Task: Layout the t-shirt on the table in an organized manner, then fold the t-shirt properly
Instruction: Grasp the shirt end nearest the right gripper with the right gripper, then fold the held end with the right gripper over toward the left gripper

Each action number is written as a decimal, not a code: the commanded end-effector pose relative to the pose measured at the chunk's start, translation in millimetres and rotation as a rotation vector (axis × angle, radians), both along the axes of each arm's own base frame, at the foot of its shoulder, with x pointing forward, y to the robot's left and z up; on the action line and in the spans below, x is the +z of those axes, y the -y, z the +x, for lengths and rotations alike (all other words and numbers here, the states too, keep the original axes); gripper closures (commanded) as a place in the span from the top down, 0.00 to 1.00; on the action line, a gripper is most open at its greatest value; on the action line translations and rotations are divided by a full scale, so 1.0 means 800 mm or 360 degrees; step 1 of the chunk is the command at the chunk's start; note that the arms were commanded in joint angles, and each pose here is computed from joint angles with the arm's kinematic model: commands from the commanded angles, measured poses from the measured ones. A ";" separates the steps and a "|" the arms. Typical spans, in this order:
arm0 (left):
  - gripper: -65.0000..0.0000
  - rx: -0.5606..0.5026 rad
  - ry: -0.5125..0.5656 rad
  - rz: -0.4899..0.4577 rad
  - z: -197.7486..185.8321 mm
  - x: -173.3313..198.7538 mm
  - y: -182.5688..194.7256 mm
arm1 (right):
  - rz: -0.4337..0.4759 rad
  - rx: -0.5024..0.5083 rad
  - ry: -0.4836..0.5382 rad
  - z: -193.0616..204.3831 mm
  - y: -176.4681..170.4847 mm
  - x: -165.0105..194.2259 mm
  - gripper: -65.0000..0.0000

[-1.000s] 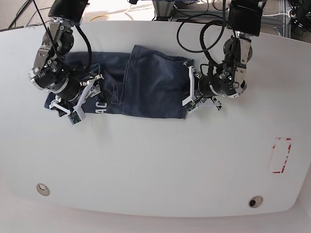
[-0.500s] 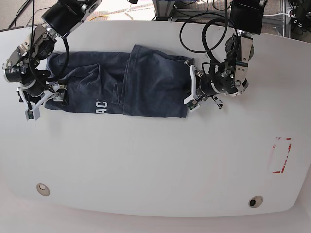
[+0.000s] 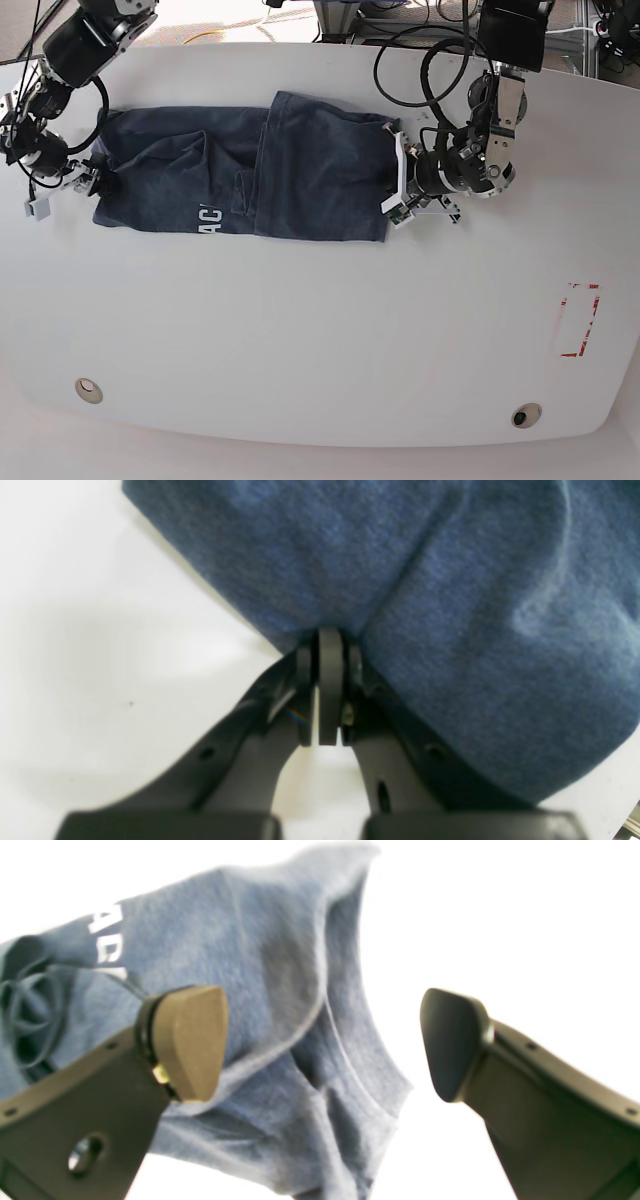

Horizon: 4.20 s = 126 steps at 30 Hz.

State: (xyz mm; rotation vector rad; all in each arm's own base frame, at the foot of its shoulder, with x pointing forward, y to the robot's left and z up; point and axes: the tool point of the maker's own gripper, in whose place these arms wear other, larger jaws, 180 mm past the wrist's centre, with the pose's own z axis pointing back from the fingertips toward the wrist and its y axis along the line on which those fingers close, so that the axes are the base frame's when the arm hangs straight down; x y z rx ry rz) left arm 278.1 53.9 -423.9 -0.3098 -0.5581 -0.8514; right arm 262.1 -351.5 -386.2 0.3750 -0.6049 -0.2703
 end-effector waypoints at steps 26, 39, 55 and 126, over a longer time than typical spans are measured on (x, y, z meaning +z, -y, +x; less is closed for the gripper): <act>0.00 -0.0016 0.0004 0.0182 -0.003 -0.001 -0.024 | 0.0214 -0.0038 -0.0009 -0.019 -0.021 -0.027 0.89; 0.00 -0.0013 -0.0001 0.0183 -0.003 -0.002 -0.025 | 0.0280 0.0132 0.0012 -0.013 -0.076 -0.032 0.89; 0.00 -0.0014 0.0002 0.0182 -0.003 -0.001 -0.025 | 0.0273 0.0177 0.0000 -0.014 -0.087 -0.034 0.17; 0.00 -0.0017 0.0005 0.0143 -0.003 0.001 -0.010 | 0.0105 0.1338 0.0578 -0.002 -0.477 0.103 0.05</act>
